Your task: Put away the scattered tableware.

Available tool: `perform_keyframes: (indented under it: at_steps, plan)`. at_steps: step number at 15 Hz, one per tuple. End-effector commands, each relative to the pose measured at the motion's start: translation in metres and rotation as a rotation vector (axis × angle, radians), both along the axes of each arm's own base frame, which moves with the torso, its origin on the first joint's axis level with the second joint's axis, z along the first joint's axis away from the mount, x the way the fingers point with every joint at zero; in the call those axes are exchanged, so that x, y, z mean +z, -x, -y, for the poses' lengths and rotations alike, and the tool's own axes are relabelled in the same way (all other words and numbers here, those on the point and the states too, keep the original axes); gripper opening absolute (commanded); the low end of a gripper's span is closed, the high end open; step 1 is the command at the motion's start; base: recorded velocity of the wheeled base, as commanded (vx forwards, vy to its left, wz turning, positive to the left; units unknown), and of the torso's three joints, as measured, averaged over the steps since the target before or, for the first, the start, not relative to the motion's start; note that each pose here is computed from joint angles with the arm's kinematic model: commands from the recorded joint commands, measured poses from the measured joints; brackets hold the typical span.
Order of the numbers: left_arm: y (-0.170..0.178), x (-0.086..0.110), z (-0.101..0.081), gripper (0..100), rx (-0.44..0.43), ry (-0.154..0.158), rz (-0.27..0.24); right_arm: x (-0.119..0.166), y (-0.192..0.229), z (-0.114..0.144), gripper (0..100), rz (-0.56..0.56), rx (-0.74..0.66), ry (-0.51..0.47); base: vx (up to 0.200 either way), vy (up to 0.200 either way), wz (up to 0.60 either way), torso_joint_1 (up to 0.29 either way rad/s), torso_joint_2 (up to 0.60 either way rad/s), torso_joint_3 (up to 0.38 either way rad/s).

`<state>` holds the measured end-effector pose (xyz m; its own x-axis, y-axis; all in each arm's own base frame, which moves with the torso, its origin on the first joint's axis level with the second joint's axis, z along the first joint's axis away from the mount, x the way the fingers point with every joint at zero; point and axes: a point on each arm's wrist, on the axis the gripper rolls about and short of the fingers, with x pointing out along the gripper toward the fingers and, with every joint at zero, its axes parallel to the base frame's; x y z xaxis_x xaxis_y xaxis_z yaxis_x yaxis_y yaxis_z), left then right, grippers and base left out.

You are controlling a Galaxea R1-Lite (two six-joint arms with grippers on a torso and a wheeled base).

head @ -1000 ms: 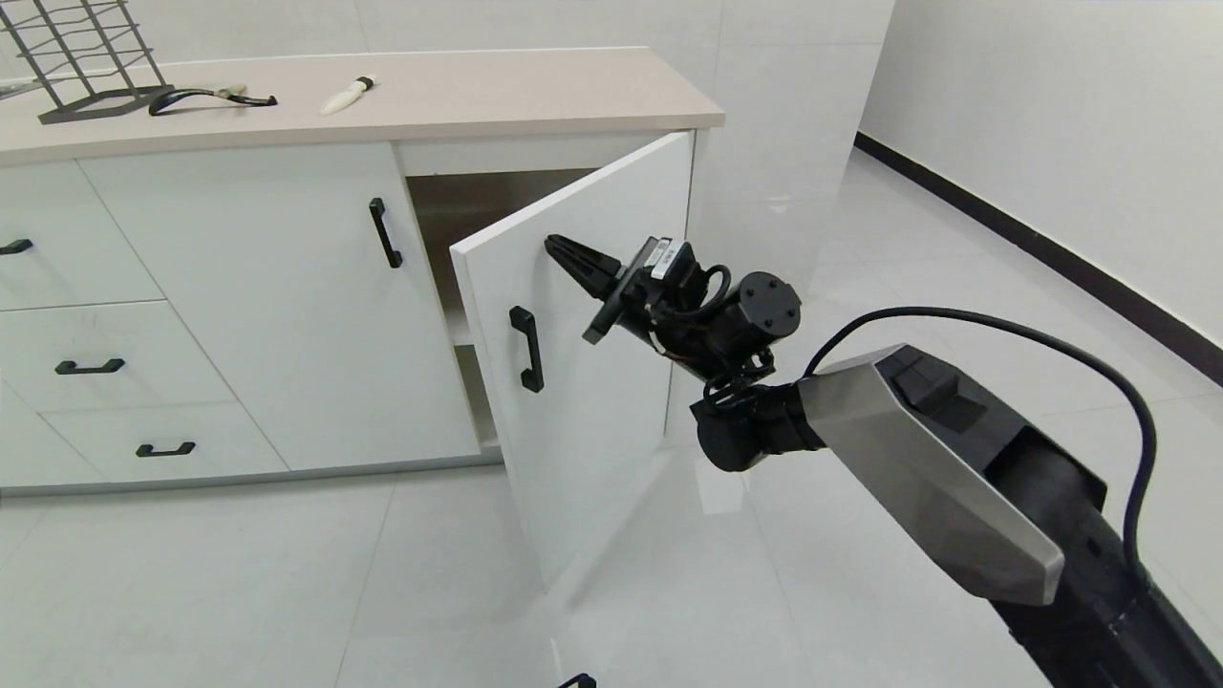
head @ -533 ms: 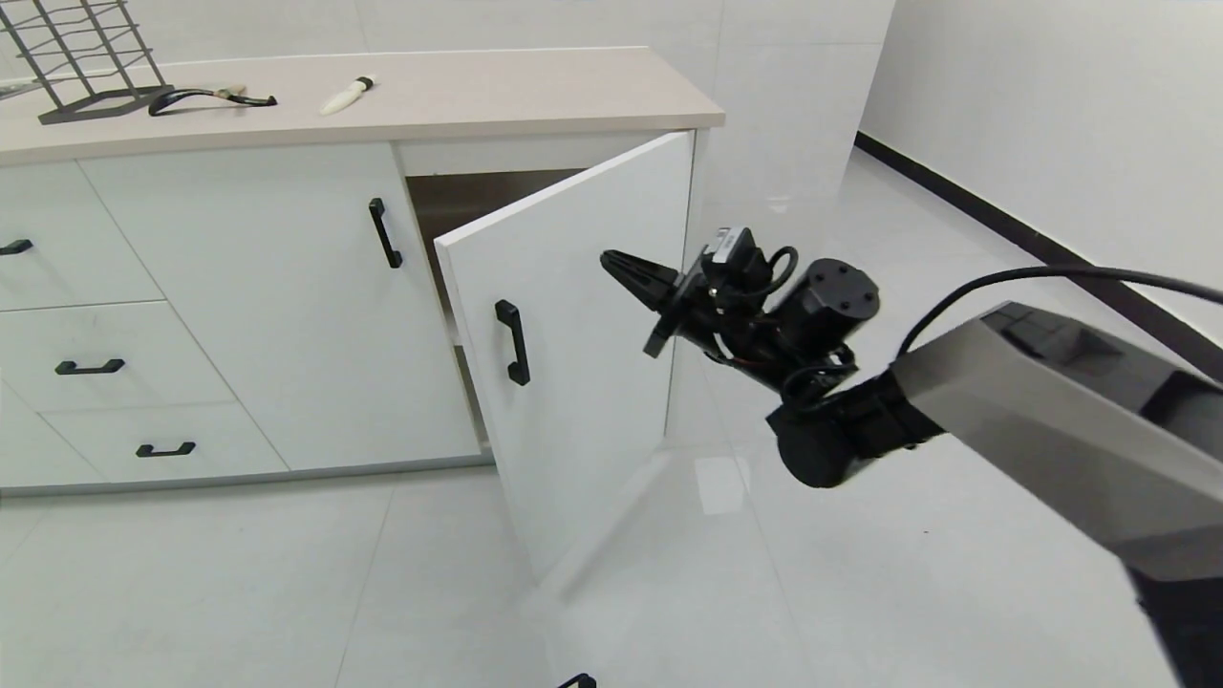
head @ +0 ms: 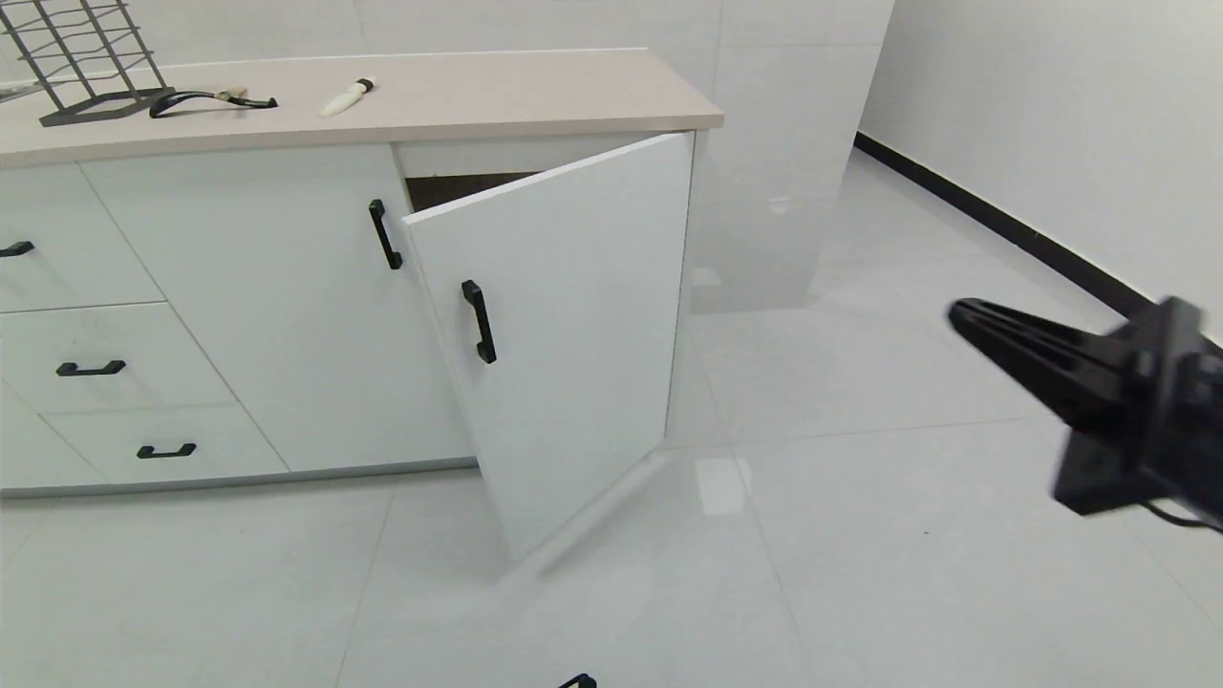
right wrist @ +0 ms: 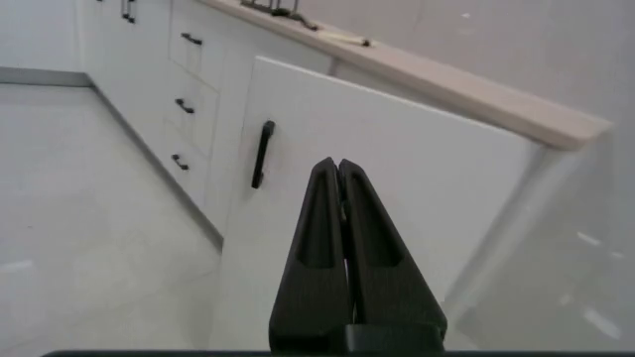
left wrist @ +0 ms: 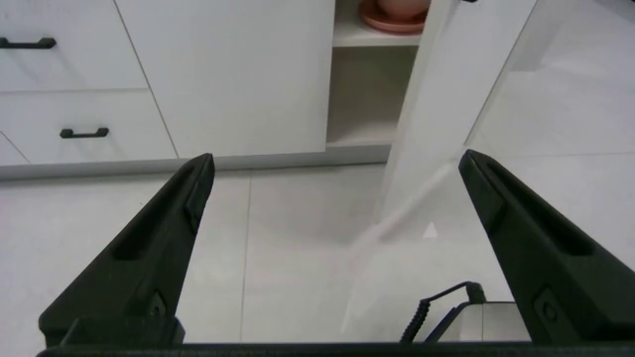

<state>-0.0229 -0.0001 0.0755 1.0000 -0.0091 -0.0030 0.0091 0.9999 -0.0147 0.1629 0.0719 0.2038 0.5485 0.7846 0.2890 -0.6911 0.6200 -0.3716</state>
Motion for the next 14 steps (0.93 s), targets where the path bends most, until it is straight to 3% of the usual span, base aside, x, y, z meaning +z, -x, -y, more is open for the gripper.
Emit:
perform_keyframes:
  at_steps: [1,5,8,9,11,12,14]
  plan:
    - [0.000,0.000,0.000,100,0.000,-0.001,0.000,-0.010,0.131,0.057,0,0.236,-0.256,-0.058,0.000,0.000,0.00,0.000,0.00,0.000]
    - [0.000,0.000,0.000,100,0.000,-0.002,0.000,-0.068,0.192,0.061,0,0.102,-0.307,-0.035,0.000,0.000,0.00,0.000,0.00,0.000]
    - [0.000,0.000,0.000,100,0.000,0.001,0.000,-0.084,0.192,0.062,0,0.003,-0.354,-0.055,0.000,0.000,0.00,0.000,0.00,0.000]
    - [0.000,0.000,0.000,100,0.000,-0.001,0.000,-0.100,0.186,0.064,0,-0.187,-0.438,-0.057,0.000,0.000,0.00,0.000,0.00,0.000]
    - [0.000,0.000,0.000,100,0.000,0.001,0.000,-0.124,0.187,0.066,0,-0.401,-0.641,-0.095,0.000,0.000,0.00,0.000,0.00,0.000]
    - [0.000,0.000,0.000,100,0.001,0.002,0.000,-0.122,0.189,0.067,0,-0.448,-0.707,-0.157,0.000,0.000,0.00,0.000,0.00,0.000]
    - [0.000,0.000,0.000,100,0.000,-0.002,0.000,-0.122,0.188,0.069,0,-0.429,-0.778,-0.166,0.000,0.000,0.00,0.000,0.00,0.000]
